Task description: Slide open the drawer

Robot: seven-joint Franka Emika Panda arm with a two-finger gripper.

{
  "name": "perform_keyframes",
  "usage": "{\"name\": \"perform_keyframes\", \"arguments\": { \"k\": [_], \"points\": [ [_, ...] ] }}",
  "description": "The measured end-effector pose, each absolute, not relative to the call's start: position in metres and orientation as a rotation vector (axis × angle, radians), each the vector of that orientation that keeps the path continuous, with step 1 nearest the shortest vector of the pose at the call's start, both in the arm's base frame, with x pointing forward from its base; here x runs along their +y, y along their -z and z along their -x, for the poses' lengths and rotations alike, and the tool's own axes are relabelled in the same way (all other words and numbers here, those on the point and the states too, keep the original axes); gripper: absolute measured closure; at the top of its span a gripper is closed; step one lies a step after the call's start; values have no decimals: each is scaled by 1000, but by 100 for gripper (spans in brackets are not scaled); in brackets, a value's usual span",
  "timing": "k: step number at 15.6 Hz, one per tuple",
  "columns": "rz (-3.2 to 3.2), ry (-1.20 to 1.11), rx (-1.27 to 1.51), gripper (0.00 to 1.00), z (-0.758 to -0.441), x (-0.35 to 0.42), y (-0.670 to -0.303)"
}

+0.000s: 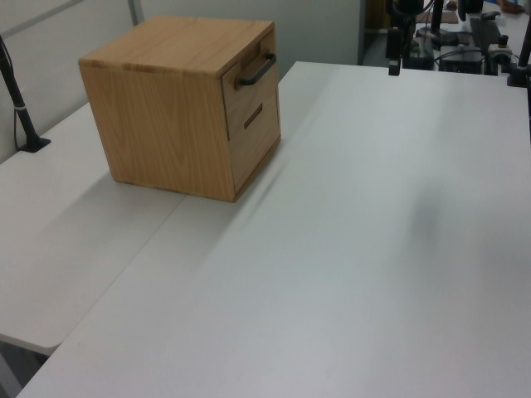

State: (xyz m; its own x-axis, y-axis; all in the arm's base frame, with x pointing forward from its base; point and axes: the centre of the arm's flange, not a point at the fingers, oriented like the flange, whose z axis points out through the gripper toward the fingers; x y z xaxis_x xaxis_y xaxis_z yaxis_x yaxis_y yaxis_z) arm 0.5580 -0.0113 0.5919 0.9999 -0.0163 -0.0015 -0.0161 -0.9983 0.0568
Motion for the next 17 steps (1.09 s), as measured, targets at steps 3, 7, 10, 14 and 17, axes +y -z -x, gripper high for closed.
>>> {"name": "perform_keyframes", "arguments": {
  "k": [3, 7, 10, 14, 17],
  "points": [
    [-3075, -5, -249, 0, -558, -15, -593],
    [-3039, -6, -524, 0, -559, -15, -590],
    [-2996, 11, -722, 0, -564, -14, -581],
    [-2962, -66, -1090, 0, -578, -7, -582],
    [-2859, -192, -1461, 0, -599, -4, -580]
  ]
}}
